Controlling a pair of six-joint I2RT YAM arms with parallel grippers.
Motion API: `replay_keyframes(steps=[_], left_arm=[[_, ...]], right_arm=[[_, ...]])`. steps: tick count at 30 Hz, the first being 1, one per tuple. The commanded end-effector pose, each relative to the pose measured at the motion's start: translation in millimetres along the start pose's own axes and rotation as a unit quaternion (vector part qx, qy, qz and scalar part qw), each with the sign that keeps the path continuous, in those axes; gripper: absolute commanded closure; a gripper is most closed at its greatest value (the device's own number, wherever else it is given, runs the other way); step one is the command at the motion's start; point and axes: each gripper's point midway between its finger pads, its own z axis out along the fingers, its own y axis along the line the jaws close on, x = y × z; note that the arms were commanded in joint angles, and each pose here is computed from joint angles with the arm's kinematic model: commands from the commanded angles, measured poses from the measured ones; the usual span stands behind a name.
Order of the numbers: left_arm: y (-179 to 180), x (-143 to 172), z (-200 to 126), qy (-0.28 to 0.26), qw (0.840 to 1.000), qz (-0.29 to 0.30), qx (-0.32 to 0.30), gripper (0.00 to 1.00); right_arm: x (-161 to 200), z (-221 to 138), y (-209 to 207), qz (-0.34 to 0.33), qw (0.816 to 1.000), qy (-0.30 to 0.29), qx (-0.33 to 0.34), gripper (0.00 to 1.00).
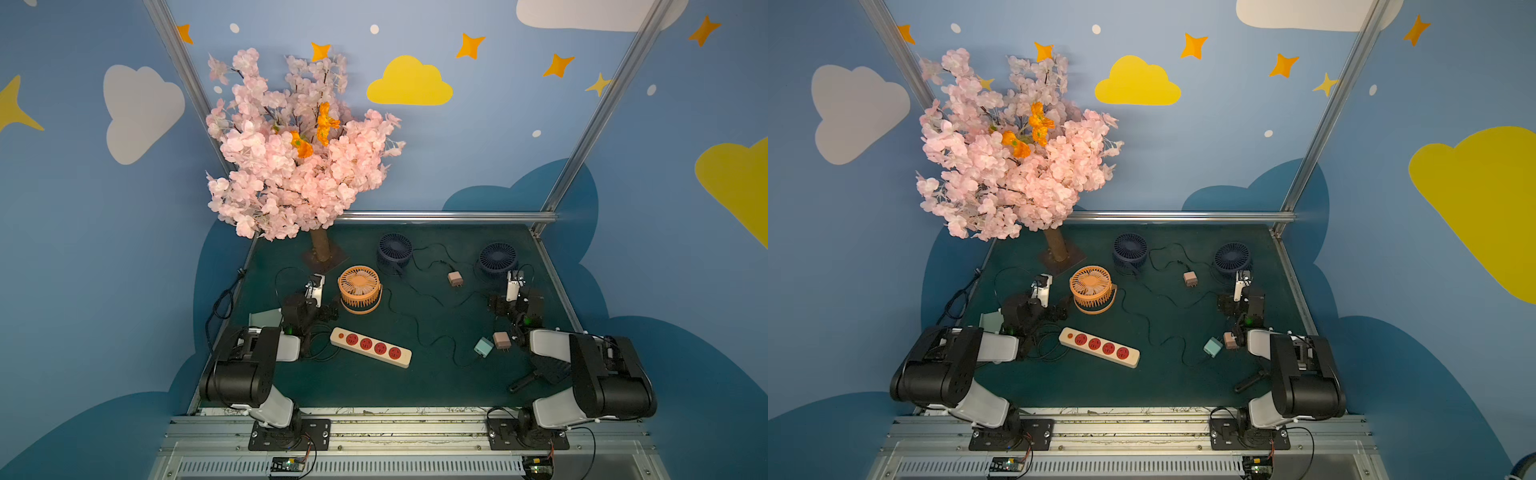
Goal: Plug the desk fan into the power strip
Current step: Pick up the plug from the center of the board.
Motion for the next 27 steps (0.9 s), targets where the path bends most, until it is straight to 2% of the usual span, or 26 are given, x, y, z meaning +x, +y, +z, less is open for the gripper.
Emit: replay_keyframes(steps=[1,16,18,21,23,24,27], left_arm=[[-0.9,-8.0,2.2,-0.010,1.000,0.012,0.000,0.00],[-0.6,-7.5,1.0,-0.012,1.000,0.008,0.003,0.00],[4.8,-9.2,-3.5,-0.021,1.000,-0.002,-0.007,0.00],[7.8,-25.8,-28.9,-0.054,0.998,-0.007,-0.027,0.00],[7.0,-37.8,-48.9,-0.054,0.997,-0.030,-0.035,0.00],[5.1,-36.2,-56.1,-0.034,0.998,-0.048,-0.033,0.00],[-8.4,-64.4,-92.5,-0.044,0.995,-0.090,-0.020,0.00]], right_arm=[[-8.4,-2.0,0.8,-0.002,1.000,-0.011,-0.001,0.02],[-8.5,-2.4,0.8,0.001,1.000,-0.012,-0.005,0.02],[-16.9,-5.5,-5.7,0.011,0.999,-0.026,0.016,0.02],[-46.9,-29.4,-17.8,0.043,0.996,-0.066,0.044,0.02],[-70.6,-57.7,-29.4,0.118,0.988,-0.080,0.057,0.02],[-70.6,-69.4,-31.2,0.156,0.985,-0.058,0.053,0.02],[-87.2,-103.9,-18.2,0.234,0.972,-0.029,0.003,0.04]])
